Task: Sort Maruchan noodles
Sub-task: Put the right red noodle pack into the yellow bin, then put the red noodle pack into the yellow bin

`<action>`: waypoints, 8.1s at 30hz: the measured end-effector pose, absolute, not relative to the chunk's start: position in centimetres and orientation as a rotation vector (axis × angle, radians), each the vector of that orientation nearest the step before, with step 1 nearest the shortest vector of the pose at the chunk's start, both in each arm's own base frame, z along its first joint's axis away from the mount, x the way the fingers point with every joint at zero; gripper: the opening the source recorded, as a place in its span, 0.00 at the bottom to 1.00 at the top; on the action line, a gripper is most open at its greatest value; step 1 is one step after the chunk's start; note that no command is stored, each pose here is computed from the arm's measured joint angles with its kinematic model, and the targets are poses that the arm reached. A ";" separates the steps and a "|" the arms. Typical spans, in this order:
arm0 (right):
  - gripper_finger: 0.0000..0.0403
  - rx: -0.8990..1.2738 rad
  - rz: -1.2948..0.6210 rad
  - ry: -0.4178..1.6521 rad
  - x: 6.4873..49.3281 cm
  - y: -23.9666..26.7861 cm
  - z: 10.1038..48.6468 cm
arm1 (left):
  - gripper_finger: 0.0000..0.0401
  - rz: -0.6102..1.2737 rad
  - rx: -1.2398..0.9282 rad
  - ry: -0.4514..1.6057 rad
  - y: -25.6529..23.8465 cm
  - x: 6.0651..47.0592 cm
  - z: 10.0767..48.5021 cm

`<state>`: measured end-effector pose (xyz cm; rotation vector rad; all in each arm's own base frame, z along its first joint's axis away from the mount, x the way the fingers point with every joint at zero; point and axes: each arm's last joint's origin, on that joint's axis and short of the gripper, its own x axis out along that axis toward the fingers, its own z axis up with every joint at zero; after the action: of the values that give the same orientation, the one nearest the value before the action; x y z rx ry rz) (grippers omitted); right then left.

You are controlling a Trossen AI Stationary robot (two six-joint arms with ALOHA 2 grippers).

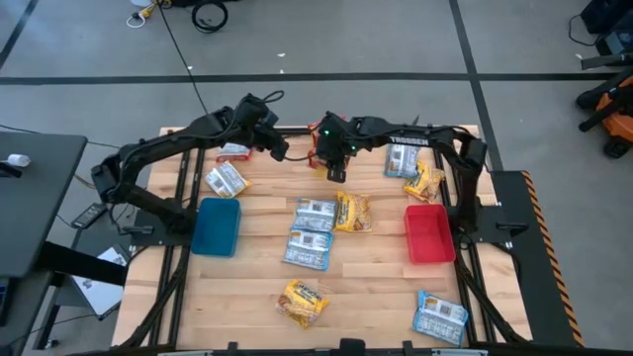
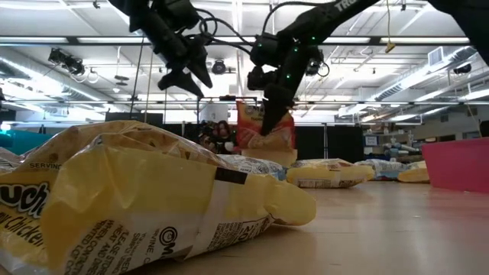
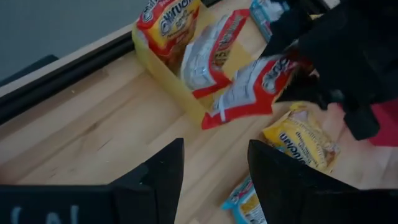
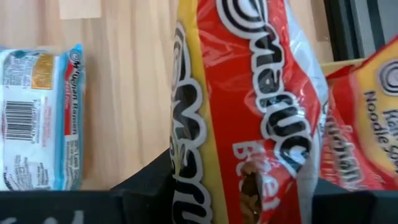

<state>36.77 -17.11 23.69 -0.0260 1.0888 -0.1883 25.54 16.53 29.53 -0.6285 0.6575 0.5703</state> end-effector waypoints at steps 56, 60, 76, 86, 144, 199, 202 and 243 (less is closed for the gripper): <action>0.40 0.079 -0.216 0.813 39.0 -21.4 18.0 | 0.46 0.522 -0.619 0.667 15.2 24.9 30.5; 0.40 0.071 -0.246 0.818 38.9 -21.5 17.4 | 0.46 0.508 -0.628 0.670 14.6 25.2 30.5; 0.39 0.026 -0.351 0.780 38.7 -22.1 17.1 | 0.46 0.464 -0.551 0.655 11.4 27.4 30.6; 0.42 0.067 -0.463 0.808 38.4 -22.0 16.7 | 0.46 0.457 -0.511 0.619 12.3 30.1 28.8; 0.78 -0.163 -0.283 0.763 33.5 -11.4 31.4 | 0.60 0.618 -0.048 1.719 22.7 21.9 17.8; 0.76 0.185 -0.067 0.748 34.6 -10.0 23.2 | 0.01 -0.145 -0.570 1.001 15.3 22.2 29.8; 0.74 0.263 -0.124 0.775 35.3 -11.7 21.5 | 0.01 -0.157 -0.561 1.001 14.8 22.8 29.8; 0.72 0.017 -0.377 0.858 32.3 -21.3 25.0 | 0.00 -0.147 -0.431 0.741 24.1 32.4 26.3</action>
<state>32.30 -21.26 25.00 0.0168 0.8577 -0.3773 32.43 24.07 26.25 -0.4311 0.7408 -0.1474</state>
